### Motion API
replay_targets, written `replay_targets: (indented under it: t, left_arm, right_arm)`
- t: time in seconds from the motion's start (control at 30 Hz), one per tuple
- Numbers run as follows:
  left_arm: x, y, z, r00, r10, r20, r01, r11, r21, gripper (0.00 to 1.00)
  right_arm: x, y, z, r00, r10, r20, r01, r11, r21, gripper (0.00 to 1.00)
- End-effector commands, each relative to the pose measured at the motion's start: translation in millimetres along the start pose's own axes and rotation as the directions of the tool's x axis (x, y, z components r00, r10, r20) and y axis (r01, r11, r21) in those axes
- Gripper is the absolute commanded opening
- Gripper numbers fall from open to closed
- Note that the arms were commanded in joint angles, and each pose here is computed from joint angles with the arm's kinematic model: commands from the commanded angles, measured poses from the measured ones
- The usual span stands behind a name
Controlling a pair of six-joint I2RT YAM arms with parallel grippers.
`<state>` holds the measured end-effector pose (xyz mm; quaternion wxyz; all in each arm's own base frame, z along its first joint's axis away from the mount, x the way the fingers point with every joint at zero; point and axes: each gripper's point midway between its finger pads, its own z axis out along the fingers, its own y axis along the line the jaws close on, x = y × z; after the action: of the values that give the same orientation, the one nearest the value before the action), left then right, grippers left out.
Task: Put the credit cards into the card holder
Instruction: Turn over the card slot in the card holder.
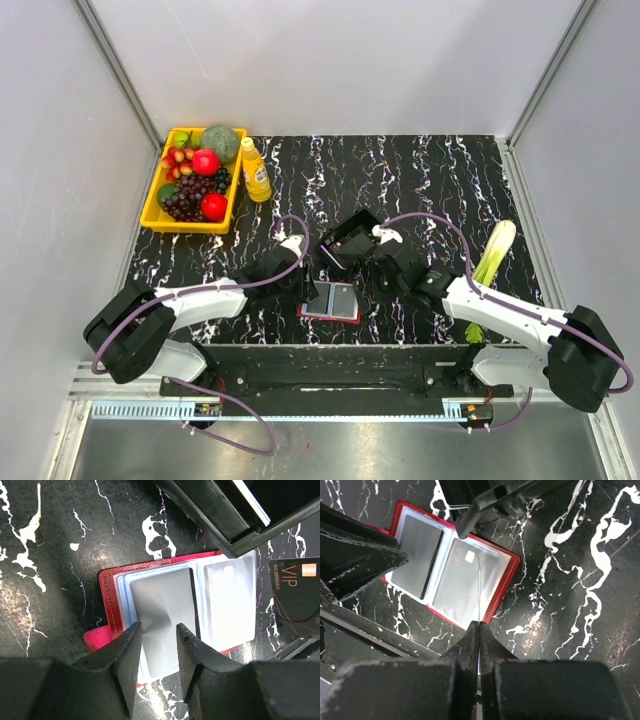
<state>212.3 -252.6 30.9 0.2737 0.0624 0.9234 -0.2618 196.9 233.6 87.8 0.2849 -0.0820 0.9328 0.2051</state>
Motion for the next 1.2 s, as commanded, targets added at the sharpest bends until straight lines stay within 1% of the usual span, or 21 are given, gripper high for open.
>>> replay_targets:
  t: [0.0,0.07,0.1,0.2,0.27,0.33,0.4,0.5,0.57,0.63,0.7,0.83,0.97,1.17]
  left_arm:
    - [-8,2,1,1.000,-0.003,0.021,0.003,1.000,-0.030,0.39]
    - [-6,4,2,1.000,-0.003,0.014,0.004,0.999,-0.035,0.38]
    - [-9,7,1,1.000,-0.004,0.031,0.006,0.999,-0.054,0.38]
    - [-12,7,-1,0.999,-0.004,0.047,0.006,0.998,-0.055,0.39]
    - [-16,8,-5,0.997,-0.007,0.071,0.011,0.998,-0.068,0.37]
    - [-19,7,-9,0.995,-0.008,0.095,0.014,0.998,-0.061,0.41]
    - [-22,7,-9,0.996,0.001,0.094,0.006,0.997,-0.071,0.41]
    - [-14,11,-3,0.999,0.001,0.053,0.004,0.996,-0.091,0.38]
    - [-8,11,-2,0.999,-0.008,0.038,0.011,0.997,-0.076,0.38]
    - [-11,4,-1,0.998,-0.014,0.054,0.016,0.999,-0.045,0.38]
    - [-15,0,-3,0.998,-0.017,0.067,0.019,0.999,-0.032,0.35]
    - [-25,-3,-12,0.993,-0.019,0.118,0.023,0.999,-0.028,0.38]
    - [-31,-7,-20,0.990,-0.012,0.138,0.015,1.000,-0.020,0.39]
    - [-24,-9,-12,0.995,-0.009,0.099,0.009,1.000,-0.006,0.38]
  right_arm:
    - [-10,16,2,0.999,0.022,0.040,-0.019,0.997,-0.071,0.00]
    - [-9,16,3,0.999,0.018,0.038,-0.015,0.997,-0.071,0.00]
    - [-9,16,3,0.999,0.016,0.038,-0.013,0.997,-0.072,0.00]
    - [-7,16,4,0.999,0.017,0.035,-0.015,0.997,-0.073,0.00]
    - [-7,15,4,0.999,0.020,0.036,-0.018,0.997,-0.074,0.00]
    - [-7,16,4,0.999,0.021,0.038,-0.018,0.997,-0.077,0.00]
    - [-7,15,4,0.999,0.022,0.037,-0.019,0.997,-0.075,0.00]
    - [-7,16,5,0.999,0.021,0.038,-0.018,0.997,-0.077,0.00]
    - [-7,16,5,0.999,0.021,0.037,-0.018,0.997,-0.078,0.00]
    - [-5,15,6,0.999,0.020,0.034,-0.018,0.997,-0.076,0.00]
    - [-6,15,6,0.999,0.022,0.037,-0.019,0.997,-0.078,0.00]
    - [-3,13,8,0.999,0.023,0.029,-0.021,0.997,-0.070,0.00]
    - [-1,12,11,1.000,0.020,0.023,-0.019,0.998,-0.066,0.00]
    - [-2,13,13,1.000,0.020,0.023,-0.019,0.998,-0.066,0.00]
